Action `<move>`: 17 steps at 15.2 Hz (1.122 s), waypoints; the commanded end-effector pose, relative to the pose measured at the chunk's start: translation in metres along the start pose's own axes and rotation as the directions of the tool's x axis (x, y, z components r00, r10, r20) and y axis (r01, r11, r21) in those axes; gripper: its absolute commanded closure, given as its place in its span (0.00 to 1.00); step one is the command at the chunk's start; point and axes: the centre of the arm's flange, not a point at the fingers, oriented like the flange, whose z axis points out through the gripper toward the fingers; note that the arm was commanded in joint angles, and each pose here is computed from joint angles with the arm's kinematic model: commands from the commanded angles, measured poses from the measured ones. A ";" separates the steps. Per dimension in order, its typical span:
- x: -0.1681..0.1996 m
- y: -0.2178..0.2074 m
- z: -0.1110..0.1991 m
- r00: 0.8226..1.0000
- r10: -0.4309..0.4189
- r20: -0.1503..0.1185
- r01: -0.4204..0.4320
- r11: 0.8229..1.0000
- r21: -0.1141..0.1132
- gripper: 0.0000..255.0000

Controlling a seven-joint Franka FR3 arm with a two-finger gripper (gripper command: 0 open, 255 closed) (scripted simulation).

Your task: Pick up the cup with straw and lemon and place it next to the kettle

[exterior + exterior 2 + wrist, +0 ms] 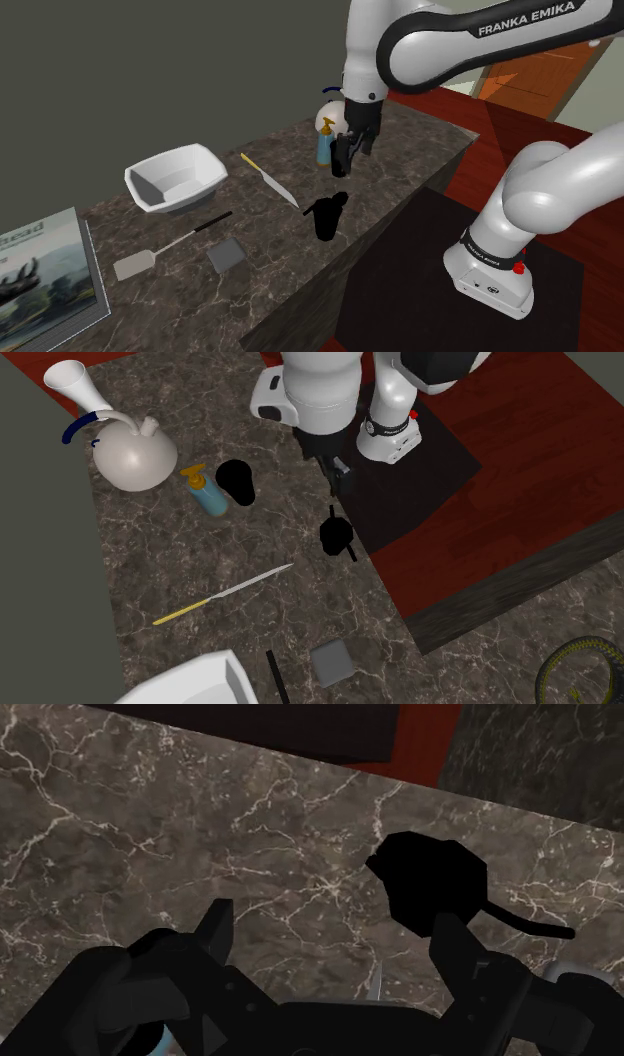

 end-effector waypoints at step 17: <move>0.044 -0.082 0.101 0.996 0.086 0.000 -0.086 0.996 0.013 0.00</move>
